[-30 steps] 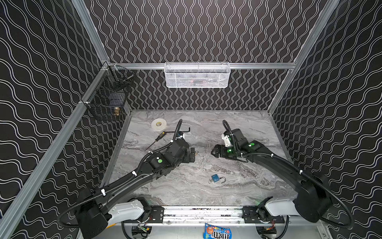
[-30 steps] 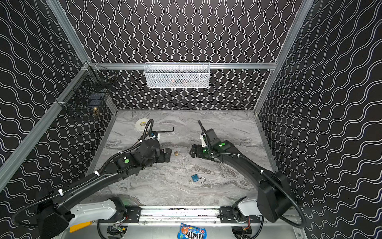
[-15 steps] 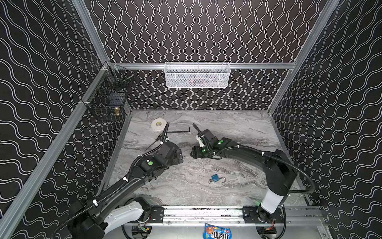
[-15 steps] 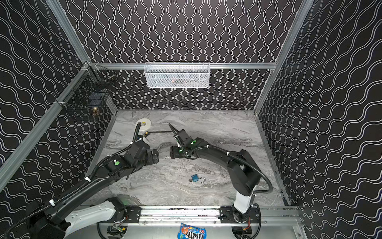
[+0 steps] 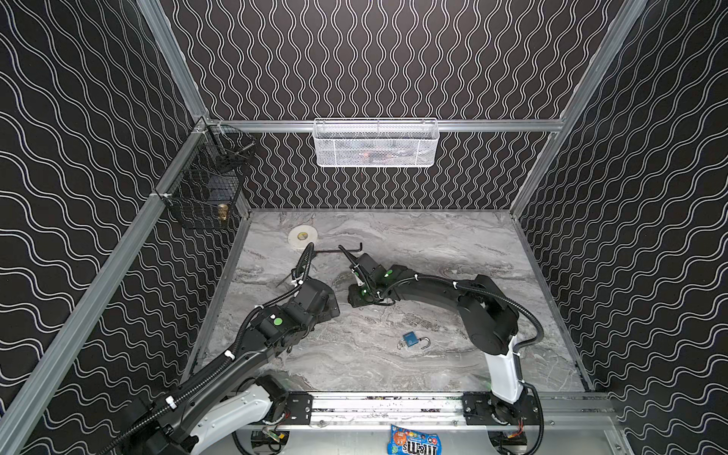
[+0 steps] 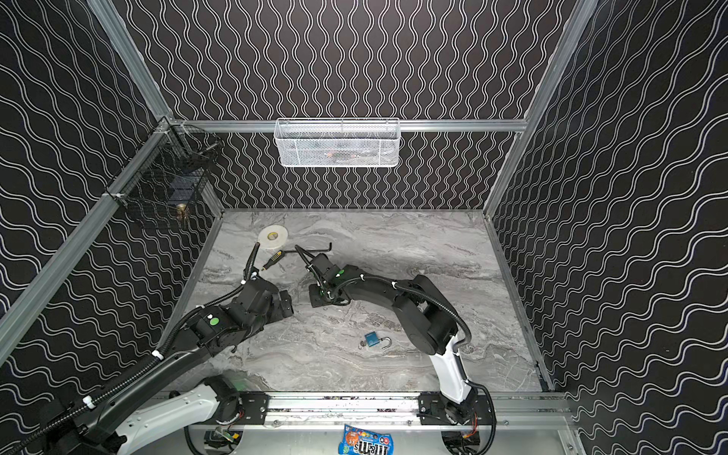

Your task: Unlock with the key

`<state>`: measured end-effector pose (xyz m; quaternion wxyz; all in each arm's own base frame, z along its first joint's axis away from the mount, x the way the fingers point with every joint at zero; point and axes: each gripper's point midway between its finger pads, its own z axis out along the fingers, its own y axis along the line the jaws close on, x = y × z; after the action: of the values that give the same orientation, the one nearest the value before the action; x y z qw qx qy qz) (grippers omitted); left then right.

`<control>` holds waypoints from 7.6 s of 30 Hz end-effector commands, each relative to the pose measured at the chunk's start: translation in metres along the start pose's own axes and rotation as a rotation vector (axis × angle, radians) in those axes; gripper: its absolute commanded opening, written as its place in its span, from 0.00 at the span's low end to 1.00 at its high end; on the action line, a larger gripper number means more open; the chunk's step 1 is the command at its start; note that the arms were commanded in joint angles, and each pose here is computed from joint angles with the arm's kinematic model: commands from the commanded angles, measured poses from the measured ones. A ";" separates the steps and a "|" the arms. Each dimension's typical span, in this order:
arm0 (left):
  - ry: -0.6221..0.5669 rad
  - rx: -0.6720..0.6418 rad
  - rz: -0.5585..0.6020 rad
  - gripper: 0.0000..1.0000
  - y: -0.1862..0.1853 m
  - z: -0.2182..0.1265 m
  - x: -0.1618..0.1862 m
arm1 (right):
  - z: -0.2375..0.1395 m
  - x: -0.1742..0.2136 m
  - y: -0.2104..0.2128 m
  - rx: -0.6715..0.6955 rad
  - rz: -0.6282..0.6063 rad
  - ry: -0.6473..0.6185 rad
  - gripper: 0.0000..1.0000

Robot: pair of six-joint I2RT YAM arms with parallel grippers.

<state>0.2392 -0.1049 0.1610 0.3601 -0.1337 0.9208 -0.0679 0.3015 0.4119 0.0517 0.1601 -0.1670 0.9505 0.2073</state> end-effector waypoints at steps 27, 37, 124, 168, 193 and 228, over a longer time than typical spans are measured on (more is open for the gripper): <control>-0.037 -0.060 -0.085 0.99 0.022 -0.001 0.002 | 0.032 -0.007 -0.006 0.118 -0.034 -0.002 0.24; -0.036 -0.055 -0.087 0.99 0.021 -0.001 0.002 | 0.031 -0.011 -0.005 0.124 -0.045 -0.009 0.13; 0.014 0.995 -0.715 0.99 -0.212 -0.076 -0.063 | -0.275 -0.008 0.034 -0.472 0.040 -0.591 0.00; -0.022 0.993 -0.817 0.71 -0.191 -0.084 -0.066 | -0.270 -0.009 0.048 -0.546 -0.014 -0.622 0.00; -0.022 0.945 -0.831 0.32 -0.183 -0.079 -0.064 | -0.273 -0.002 0.046 -0.520 -0.124 -0.658 0.00; -0.069 0.950 -0.696 0.00 -0.182 -0.084 -0.066 | -0.294 -0.006 0.041 -0.496 -0.112 -0.699 0.41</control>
<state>0.2637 -0.2597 0.2940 0.3360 -0.2849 0.6779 -0.5886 0.2208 0.3214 0.3119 0.4314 -0.1819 0.7527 0.4628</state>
